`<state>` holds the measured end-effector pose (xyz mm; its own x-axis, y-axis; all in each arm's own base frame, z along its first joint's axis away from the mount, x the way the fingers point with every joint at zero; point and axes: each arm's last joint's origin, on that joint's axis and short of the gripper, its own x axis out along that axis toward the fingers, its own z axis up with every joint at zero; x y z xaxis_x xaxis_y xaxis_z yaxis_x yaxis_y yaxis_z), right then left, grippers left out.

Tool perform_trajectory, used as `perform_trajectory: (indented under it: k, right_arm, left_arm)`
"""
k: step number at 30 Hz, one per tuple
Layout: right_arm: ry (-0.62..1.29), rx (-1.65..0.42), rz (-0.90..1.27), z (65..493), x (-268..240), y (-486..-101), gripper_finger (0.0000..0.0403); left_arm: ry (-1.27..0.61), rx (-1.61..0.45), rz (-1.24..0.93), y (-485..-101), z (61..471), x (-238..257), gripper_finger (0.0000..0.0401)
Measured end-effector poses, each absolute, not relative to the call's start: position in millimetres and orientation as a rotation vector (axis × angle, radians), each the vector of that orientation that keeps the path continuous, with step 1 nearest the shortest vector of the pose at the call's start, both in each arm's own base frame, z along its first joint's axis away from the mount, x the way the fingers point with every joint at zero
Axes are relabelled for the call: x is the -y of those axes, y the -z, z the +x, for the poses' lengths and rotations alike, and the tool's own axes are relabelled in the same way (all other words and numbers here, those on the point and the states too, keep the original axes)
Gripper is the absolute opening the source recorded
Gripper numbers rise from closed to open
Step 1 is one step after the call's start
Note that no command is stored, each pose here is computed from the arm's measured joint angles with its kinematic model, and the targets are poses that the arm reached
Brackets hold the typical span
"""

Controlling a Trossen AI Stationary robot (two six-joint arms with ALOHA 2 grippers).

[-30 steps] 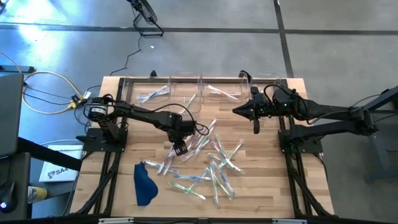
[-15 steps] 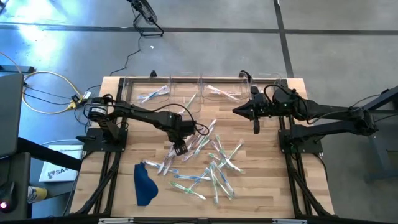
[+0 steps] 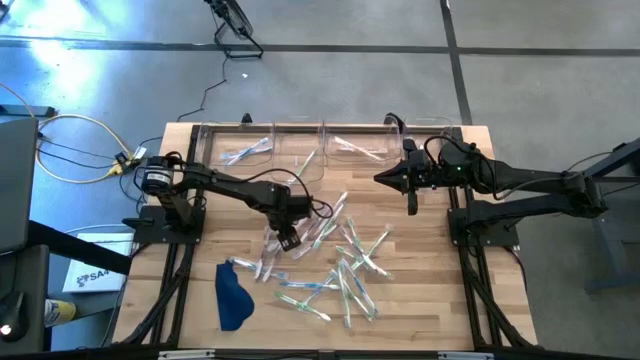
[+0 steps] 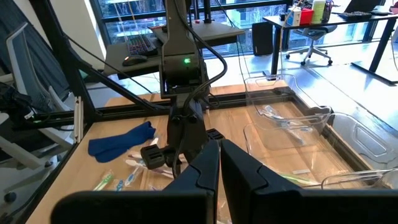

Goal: Pick & Place Toothbrushes
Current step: Put the orange toothbrush into the middle right transparent bin

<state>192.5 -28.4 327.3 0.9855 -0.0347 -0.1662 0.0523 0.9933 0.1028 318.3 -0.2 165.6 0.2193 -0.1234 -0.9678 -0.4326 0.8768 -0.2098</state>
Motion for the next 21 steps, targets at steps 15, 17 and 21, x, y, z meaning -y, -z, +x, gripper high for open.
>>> perform_trajectory:
  k: [15,17,21]
  right_arm:
    - [0.044,-0.165,0.107,192.5,28.4,-327.3,0.0009]
    - [0.044,-0.165,0.107,192.5,28.5,-327.3,0.0009]
    - [0.044,-0.165,0.107,192.5,28.5,-327.3,0.0009]
  left_arm:
    - [-0.219,-1.336,-0.481,-165.4,319.2,0.0,0.0142]
    - [-0.216,-1.337,-0.477,-165.4,319.2,0.0,0.0129]
    - [-0.217,-1.337,-0.477,-165.4,319.1,0.0,0.0091]
